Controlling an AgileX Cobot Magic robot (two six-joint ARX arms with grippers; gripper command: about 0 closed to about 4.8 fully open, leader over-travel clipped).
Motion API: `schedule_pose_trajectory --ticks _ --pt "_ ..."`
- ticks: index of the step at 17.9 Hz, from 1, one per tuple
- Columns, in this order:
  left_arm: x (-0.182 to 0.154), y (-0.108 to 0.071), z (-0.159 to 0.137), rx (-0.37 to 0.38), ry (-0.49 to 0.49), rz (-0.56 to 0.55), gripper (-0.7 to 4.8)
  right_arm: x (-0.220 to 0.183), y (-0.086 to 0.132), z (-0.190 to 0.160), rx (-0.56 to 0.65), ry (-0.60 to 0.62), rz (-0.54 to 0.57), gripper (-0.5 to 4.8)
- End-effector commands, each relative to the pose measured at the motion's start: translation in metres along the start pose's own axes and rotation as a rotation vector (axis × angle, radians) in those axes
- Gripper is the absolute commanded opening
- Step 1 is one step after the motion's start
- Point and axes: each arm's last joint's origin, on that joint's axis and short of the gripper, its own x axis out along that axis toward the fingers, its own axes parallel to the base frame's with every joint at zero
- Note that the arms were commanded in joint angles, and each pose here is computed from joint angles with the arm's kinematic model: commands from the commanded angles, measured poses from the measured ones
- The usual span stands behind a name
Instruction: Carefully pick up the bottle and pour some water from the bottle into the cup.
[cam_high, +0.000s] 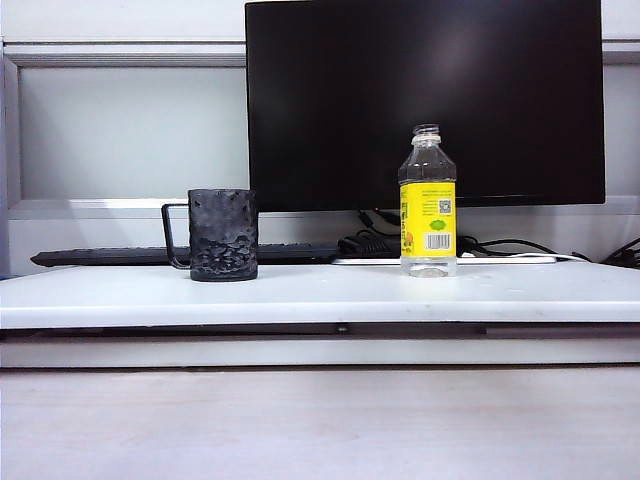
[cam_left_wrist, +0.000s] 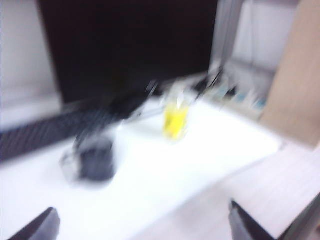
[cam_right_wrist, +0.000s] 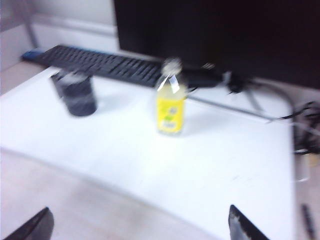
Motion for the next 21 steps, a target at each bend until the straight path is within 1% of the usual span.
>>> schedule_pose_trajectory --ticks 1,3,5,7,8,10,12,14,15,16,17,18,19,20,21 --pt "0.018 0.006 -0.023 -0.011 0.096 0.067 4.79 0.033 0.002 -0.022 0.002 -0.117 0.054 4.79" --pt "0.036 0.01 -0.038 -0.006 0.066 0.07 4.79 0.057 0.002 -0.034 0.004 -0.172 0.063 4.79" --pt "0.055 0.016 -0.054 0.003 0.008 0.11 4.79 0.079 0.002 -0.047 0.016 -0.224 0.06 4.79" --pt "0.071 0.02 -0.074 0.001 -0.018 0.116 4.79 0.096 0.003 -0.061 0.015 -0.249 0.059 4.79" --pt "0.077 0.022 -0.087 -0.001 -0.007 0.131 4.79 0.102 0.003 -0.069 0.015 -0.24 0.059 4.79" --pt "0.085 0.025 -0.111 -0.018 0.06 0.135 4.79 0.112 0.003 -0.084 0.017 -0.181 0.06 4.79" --pt "0.089 0.026 -0.131 -0.074 0.118 0.141 4.79 0.118 0.003 -0.099 0.02 -0.119 0.065 4.79" --pt "0.092 0.027 -0.144 -0.092 0.154 0.144 4.79 0.121 0.004 -0.113 0.021 -0.073 0.077 4.79" --pt "0.092 0.027 -0.147 -0.093 0.163 0.144 4.3 0.123 0.004 -0.119 0.022 -0.052 0.075 4.79" --pt "0.093 0.027 -0.148 -0.094 0.166 0.144 2.94 0.124 0.004 -0.123 0.023 -0.036 0.078 4.79" --pt "0.093 0.027 -0.148 -0.093 0.165 0.145 1.61 0.125 0.004 -0.128 0.023 -0.02 0.078 3.94" --pt "0.093 0.028 -0.148 -0.088 0.163 0.148 0.64 0.126 0.005 -0.133 0.024 -0.006 0.078 2.72" --pt "0.093 0.028 -0.148 -0.087 0.163 0.164 0.28 0.127 0.005 -0.138 0.025 0.007 0.078 1.44" --pt "0.093 0.029 -0.149 -0.084 0.163 0.18 0.2 0.128 0.005 -0.143 0.025 0.022 0.078 0.32" --pt "0.093 0.029 -0.151 -0.061 0.17 0.206 0.2 0.129 0.005 -0.149 0.025 0.039 0.072 -0.04"
